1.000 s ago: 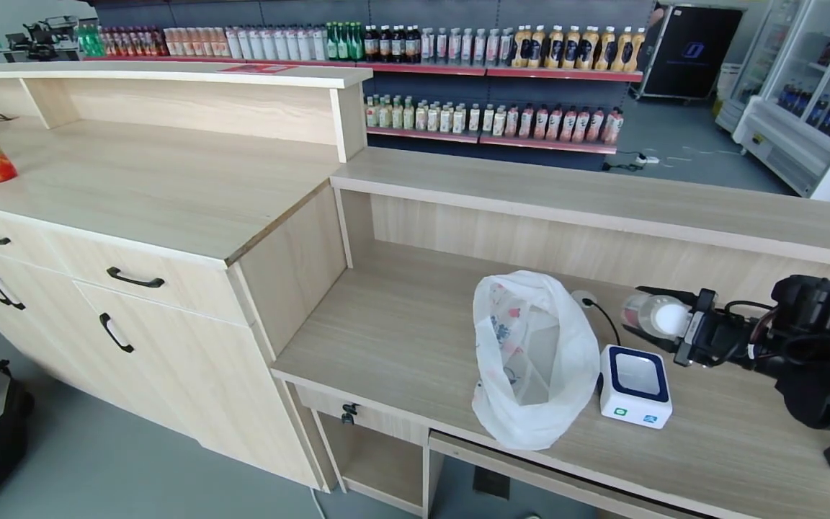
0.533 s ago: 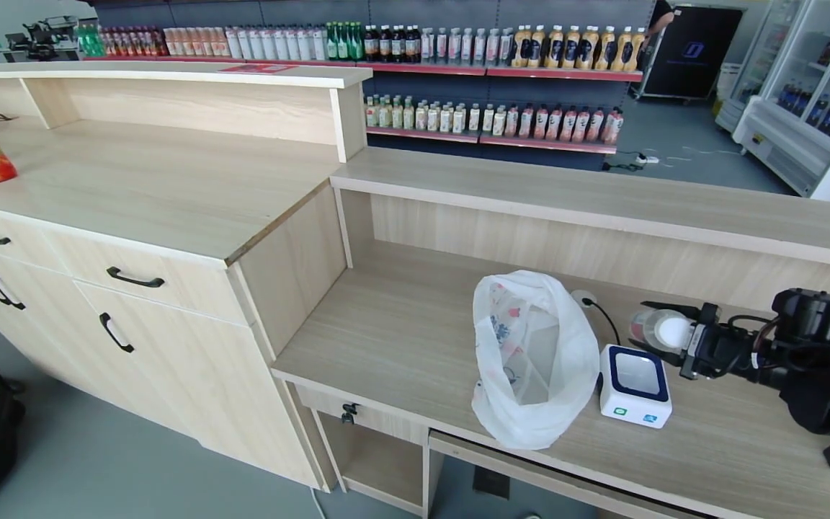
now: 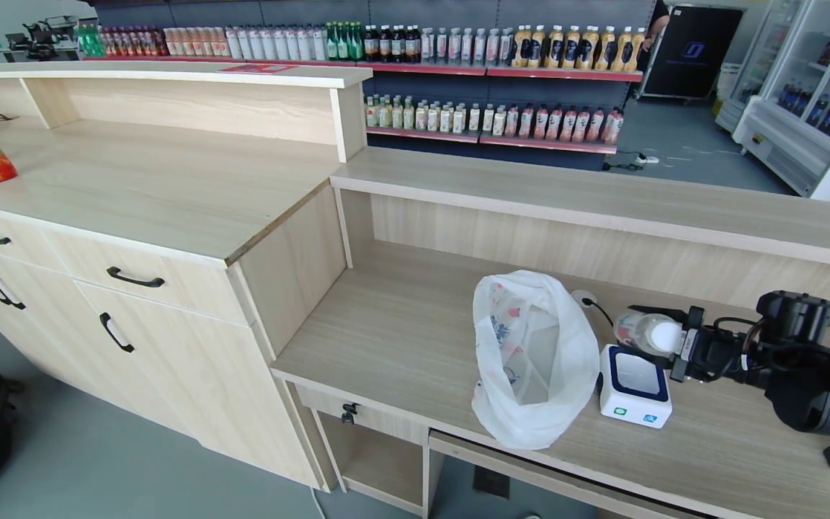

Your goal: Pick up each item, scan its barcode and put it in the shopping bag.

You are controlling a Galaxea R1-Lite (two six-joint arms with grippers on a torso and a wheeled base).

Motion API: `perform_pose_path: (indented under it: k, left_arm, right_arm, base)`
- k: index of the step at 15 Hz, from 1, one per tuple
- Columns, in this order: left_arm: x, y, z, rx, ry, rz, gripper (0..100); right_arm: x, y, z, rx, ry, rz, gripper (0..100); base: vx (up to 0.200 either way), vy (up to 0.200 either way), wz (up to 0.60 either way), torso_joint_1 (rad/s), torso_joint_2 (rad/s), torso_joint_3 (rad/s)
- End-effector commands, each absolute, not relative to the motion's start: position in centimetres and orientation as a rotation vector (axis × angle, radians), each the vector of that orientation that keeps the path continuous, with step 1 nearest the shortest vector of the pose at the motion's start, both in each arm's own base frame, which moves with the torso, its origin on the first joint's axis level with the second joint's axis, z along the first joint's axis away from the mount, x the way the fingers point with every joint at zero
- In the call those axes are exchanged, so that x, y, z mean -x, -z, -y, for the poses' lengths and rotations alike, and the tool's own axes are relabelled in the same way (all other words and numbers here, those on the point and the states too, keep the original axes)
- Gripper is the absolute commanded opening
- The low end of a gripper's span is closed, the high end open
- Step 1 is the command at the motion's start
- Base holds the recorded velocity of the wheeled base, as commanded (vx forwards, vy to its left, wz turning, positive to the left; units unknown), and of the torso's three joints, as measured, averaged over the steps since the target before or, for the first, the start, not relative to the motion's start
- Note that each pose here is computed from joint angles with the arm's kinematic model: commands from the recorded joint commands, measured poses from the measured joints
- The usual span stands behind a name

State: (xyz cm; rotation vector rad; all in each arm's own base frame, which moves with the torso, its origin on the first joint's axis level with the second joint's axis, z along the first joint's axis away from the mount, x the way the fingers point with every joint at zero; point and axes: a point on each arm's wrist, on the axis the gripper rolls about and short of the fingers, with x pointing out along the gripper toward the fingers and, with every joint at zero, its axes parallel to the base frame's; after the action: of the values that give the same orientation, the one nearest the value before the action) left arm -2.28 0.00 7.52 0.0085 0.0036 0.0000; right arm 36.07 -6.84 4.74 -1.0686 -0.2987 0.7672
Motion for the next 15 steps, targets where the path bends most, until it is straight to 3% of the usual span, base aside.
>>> perform_pose_path:
  k: [1,15]
  left_arm:
    - [2.28,-7.52,0.00,-0.008,0.000,-0.003,100]
    - [2.28,-7.52,0.00,-0.008,0.000,-0.003,100]
  right_arm:
    - [-36.47,-4.10,6.72,1.063,-0.776,0.295,0]
    - [-37.14,-3.20,6.23,1.046,-0.797,0.293,0]
  base:
    - [0.000,0.000,0.00,0.000,0.00,0.000]
    - [0.000,0.000,0.00,0.000,0.00,0.000]
